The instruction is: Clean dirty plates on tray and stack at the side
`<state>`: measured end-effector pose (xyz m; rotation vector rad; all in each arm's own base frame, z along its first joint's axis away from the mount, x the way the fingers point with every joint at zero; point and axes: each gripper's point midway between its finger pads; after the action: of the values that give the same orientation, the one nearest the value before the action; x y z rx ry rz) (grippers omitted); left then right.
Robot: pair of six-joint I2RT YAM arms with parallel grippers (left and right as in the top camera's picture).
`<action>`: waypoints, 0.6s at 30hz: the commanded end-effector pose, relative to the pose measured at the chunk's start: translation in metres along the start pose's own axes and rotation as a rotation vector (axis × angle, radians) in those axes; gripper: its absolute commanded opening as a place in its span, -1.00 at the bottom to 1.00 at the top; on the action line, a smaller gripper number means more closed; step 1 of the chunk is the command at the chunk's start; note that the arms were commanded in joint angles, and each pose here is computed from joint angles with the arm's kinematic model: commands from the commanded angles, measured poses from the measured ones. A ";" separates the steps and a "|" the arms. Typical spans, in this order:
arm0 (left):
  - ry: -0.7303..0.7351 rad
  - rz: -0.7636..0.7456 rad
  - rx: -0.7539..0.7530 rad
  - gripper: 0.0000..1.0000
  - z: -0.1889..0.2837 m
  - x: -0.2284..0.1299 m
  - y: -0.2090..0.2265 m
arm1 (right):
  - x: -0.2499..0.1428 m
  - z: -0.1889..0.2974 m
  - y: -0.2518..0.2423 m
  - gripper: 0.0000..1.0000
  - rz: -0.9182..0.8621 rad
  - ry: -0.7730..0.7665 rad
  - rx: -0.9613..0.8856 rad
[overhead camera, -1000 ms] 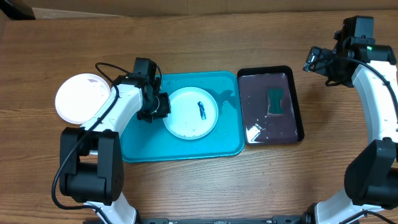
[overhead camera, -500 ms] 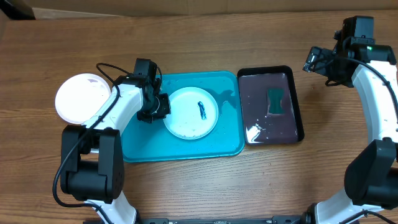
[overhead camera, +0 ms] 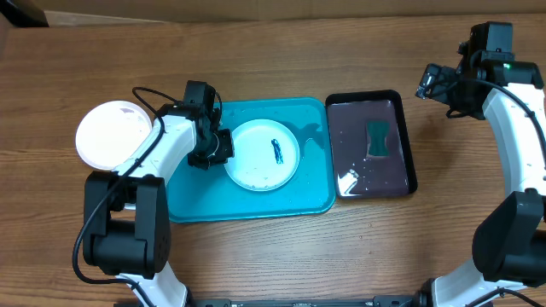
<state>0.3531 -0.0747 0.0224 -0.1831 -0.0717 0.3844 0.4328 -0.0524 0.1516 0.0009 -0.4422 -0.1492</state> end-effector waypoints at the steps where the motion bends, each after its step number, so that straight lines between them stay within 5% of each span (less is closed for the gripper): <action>1: 0.011 -0.018 0.053 -0.71 -0.009 -0.004 0.009 | 0.005 0.008 0.007 1.00 -0.007 -0.026 0.031; 18: 0.018 -0.013 0.039 -0.71 -0.013 -0.007 0.008 | -0.028 0.011 0.030 0.99 -0.012 0.113 0.151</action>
<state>0.3530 -0.0703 0.0204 -0.1588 -0.0799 0.3867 0.4092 -0.0385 0.1420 0.0693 -0.3352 -0.1446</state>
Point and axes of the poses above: each gripper's point midway between its finger pads, its own z axis back along the fingers, its own y axis along the line the jaws close on, x = y × z, and after that the axes turned 13 degrees about z, right-handed
